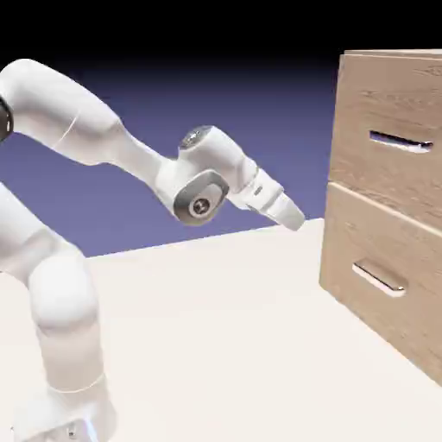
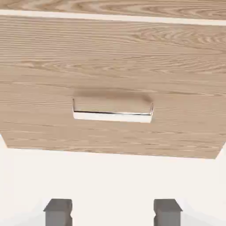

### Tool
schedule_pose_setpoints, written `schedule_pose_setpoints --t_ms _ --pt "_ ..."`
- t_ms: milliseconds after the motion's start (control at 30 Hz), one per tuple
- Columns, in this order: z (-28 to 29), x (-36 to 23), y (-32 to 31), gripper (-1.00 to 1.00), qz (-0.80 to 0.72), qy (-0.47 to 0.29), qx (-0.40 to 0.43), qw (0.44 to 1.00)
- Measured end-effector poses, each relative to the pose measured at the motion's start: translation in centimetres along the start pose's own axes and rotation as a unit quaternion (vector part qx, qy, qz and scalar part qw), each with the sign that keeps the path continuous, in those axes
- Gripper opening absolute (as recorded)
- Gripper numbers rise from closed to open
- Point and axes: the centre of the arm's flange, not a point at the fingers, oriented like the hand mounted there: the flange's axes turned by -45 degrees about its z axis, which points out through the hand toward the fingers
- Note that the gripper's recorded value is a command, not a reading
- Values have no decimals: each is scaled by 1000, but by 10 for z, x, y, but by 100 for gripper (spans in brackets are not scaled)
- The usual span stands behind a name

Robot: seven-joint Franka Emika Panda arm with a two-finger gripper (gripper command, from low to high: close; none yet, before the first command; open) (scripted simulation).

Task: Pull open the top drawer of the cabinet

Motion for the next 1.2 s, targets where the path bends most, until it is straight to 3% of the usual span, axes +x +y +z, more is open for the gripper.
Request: schedule_pose_setpoints --t_ms 367,733,967,1200 --pt "-98 63 58 0 -14 96 -66 993" --pt "-181 103 52 0 -93 189 -125 970" --pt "-203 127 21 0 -179 238 -164 941" --pt "-191 152 -17 0 -286 270 -201 897"
